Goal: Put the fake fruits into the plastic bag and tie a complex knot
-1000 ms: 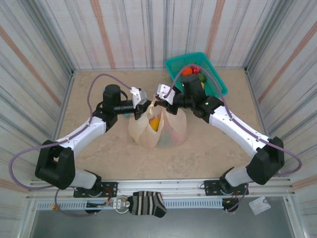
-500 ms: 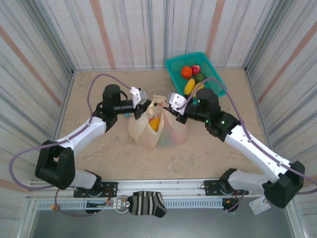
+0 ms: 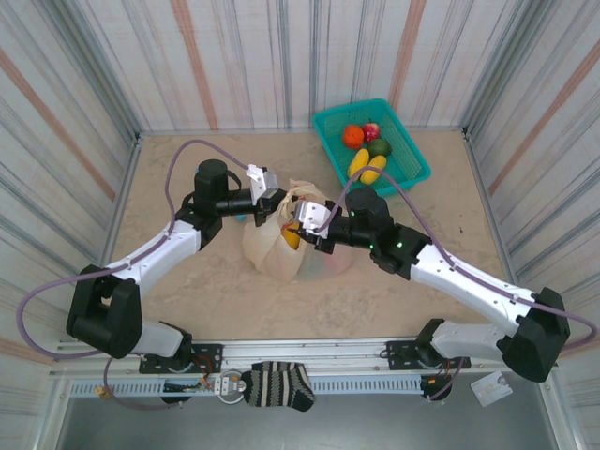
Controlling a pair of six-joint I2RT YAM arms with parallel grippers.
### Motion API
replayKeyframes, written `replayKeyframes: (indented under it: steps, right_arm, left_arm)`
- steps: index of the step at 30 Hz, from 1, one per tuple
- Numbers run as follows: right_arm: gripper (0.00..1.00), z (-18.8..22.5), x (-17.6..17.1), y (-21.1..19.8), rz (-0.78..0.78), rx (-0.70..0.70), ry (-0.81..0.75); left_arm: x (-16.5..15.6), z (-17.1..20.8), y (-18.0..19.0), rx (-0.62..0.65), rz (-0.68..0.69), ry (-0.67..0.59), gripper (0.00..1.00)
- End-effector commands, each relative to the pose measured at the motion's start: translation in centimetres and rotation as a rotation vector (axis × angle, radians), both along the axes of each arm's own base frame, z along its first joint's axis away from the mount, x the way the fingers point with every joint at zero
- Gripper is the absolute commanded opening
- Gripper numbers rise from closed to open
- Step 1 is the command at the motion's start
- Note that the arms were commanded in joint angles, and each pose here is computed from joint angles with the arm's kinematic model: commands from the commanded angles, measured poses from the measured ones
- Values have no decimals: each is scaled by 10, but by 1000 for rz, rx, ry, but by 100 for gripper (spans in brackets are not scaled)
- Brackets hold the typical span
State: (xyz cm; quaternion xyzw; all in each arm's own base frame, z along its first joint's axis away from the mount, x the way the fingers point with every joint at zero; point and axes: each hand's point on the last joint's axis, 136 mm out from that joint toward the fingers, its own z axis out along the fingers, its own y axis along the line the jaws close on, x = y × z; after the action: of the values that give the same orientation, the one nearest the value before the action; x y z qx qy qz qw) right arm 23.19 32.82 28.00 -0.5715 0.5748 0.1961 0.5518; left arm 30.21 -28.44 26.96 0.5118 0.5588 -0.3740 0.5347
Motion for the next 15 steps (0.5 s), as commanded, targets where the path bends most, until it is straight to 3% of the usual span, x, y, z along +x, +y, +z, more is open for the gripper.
replayKeyframes:
  steps: [1, 15]
  right_arm:
    - [39, 14, 10, 6, -30, 39, -32]
    - [38, 23, 26, 20, -54, 78, -35]
  left_arm:
    - [-7, 10, 2, -18, -18, -35, 0]
    - [-7, 6, 0, -13, -19, -28, 0]
